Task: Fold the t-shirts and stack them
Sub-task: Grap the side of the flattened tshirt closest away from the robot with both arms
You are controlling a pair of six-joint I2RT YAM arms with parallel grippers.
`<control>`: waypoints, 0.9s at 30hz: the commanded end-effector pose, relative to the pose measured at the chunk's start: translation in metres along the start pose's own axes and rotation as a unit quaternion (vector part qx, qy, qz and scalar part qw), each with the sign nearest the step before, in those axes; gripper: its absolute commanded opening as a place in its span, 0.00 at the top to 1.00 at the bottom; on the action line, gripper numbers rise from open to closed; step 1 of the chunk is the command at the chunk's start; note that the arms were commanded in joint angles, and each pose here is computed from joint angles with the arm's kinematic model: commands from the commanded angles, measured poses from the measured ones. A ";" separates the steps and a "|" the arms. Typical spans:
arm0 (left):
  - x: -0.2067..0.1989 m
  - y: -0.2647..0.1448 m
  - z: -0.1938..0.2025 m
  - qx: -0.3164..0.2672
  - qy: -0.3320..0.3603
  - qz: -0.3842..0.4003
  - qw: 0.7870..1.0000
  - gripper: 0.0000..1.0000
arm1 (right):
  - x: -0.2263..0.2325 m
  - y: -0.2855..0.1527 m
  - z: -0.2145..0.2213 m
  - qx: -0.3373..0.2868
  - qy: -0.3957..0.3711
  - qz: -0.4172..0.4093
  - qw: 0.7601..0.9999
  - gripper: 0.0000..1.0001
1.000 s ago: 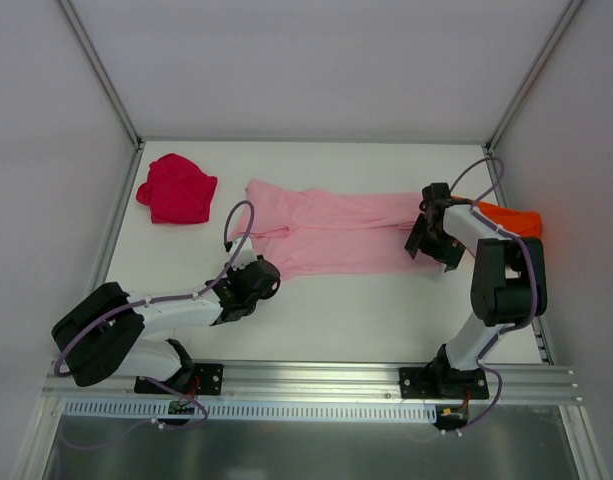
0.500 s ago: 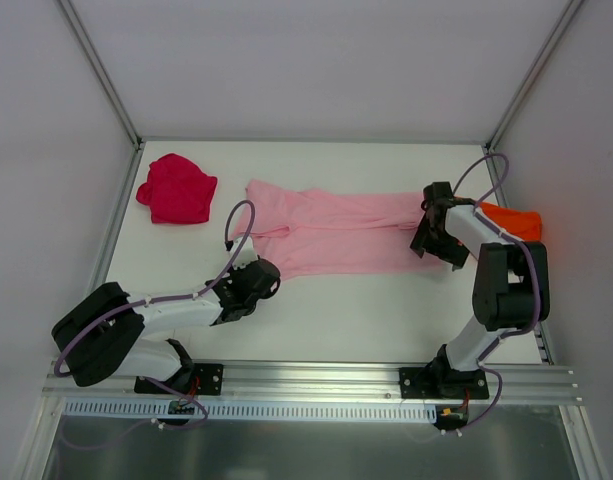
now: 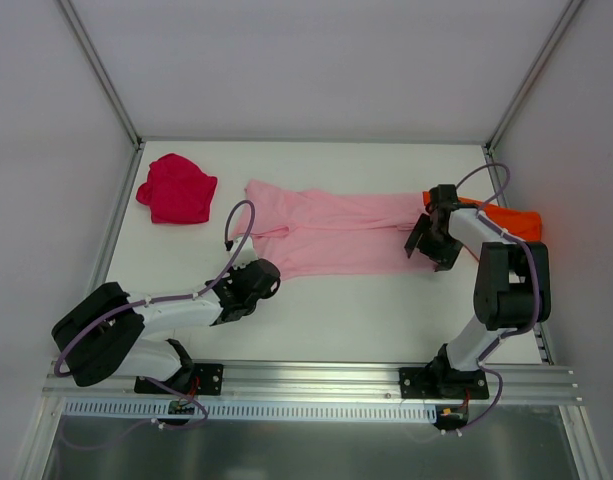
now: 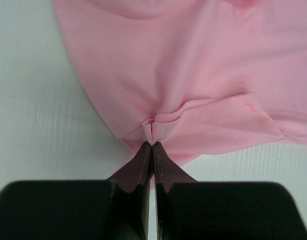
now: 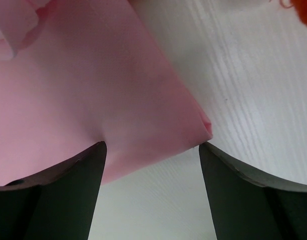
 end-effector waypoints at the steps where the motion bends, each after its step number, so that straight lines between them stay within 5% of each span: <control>1: 0.000 0.000 -0.004 -0.020 -0.007 -0.007 1.000 1.00 | 0.008 -0.004 0.002 0.018 0.002 -0.048 0.999 0.22; 9: 0.000 -0.001 -0.006 -0.023 -0.006 -0.008 1.000 1.00 | 0.005 -0.003 0.003 0.020 0.002 -0.046 0.999 0.32; 27: 0.002 -0.007 -0.010 -0.029 -0.016 0.000 0.999 1.00 | -0.032 -0.021 0.008 -0.049 0.005 0.053 0.997 0.23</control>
Point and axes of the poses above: each gripper's point midway between its finger pads, its own y axis out along the fingers, its own x axis along the line the jaws close on, z = x × y, the point moved 6 cm from there along -y, back along the fingers, and after that the axes turned 13 degrees about y, right-handed, at the moved point
